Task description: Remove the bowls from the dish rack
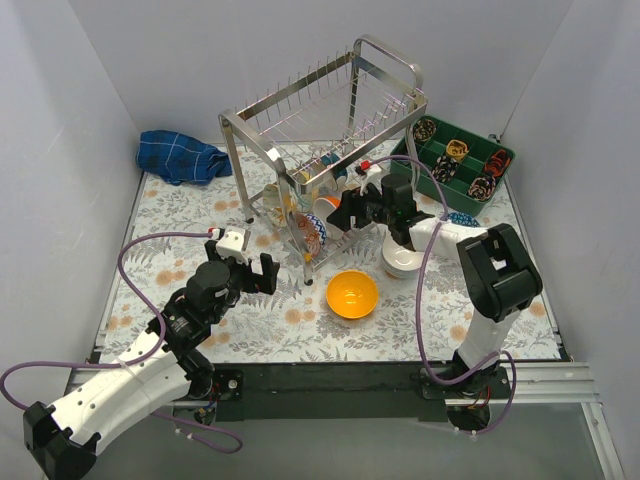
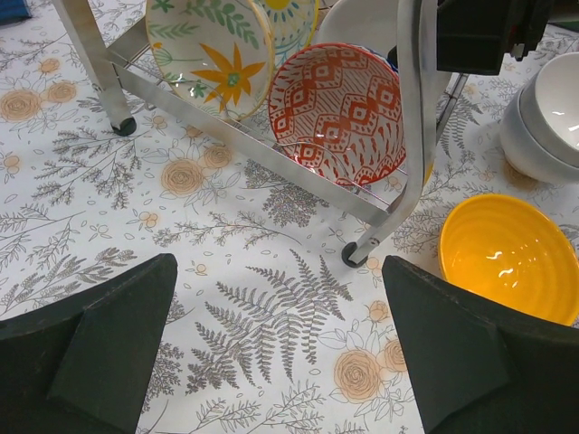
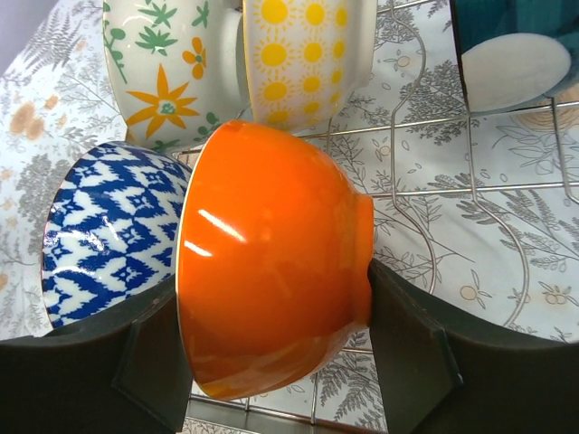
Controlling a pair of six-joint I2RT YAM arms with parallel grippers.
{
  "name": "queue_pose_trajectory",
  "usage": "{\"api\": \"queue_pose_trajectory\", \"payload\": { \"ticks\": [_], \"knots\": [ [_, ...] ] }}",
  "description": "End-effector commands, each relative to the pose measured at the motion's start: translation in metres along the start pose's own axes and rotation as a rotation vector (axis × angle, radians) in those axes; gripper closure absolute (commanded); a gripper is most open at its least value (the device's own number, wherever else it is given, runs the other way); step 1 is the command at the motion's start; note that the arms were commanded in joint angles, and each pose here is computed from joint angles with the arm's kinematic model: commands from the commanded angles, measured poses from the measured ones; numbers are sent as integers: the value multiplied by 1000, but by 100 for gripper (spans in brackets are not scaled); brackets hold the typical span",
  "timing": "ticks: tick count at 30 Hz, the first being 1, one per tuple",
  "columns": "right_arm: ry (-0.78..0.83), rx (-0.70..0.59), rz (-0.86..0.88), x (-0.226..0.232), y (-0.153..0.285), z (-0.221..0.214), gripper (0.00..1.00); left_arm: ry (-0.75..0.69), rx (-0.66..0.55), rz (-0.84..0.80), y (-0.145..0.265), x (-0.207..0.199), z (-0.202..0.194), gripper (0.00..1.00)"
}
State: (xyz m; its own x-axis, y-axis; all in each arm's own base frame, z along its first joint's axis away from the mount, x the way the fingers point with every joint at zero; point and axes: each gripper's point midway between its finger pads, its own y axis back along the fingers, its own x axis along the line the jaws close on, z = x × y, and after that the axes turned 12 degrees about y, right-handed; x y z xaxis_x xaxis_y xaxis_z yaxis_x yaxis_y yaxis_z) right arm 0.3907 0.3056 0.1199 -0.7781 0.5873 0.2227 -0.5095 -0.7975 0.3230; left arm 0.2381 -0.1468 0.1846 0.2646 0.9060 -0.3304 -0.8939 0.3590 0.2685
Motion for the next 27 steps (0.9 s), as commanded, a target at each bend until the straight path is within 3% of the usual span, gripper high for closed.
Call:
{"api": "queue_pose_trajectory", "payload": {
  "ticks": [1,10,17,27],
  "knots": [
    [114,-140,-40,13,19,67,81,7,-27,-34,2,-8,13,2],
    [207,-182,-179,3,41,87,87,8,-16,-58,3,-13,11,2],
    [186,-218,-221,4,57,97,89,7,8,-87,2,-18,7,2],
    [150,-169,-258,1,67,74,97,6,33,-120,1,-25,3,2]
  ]
}}
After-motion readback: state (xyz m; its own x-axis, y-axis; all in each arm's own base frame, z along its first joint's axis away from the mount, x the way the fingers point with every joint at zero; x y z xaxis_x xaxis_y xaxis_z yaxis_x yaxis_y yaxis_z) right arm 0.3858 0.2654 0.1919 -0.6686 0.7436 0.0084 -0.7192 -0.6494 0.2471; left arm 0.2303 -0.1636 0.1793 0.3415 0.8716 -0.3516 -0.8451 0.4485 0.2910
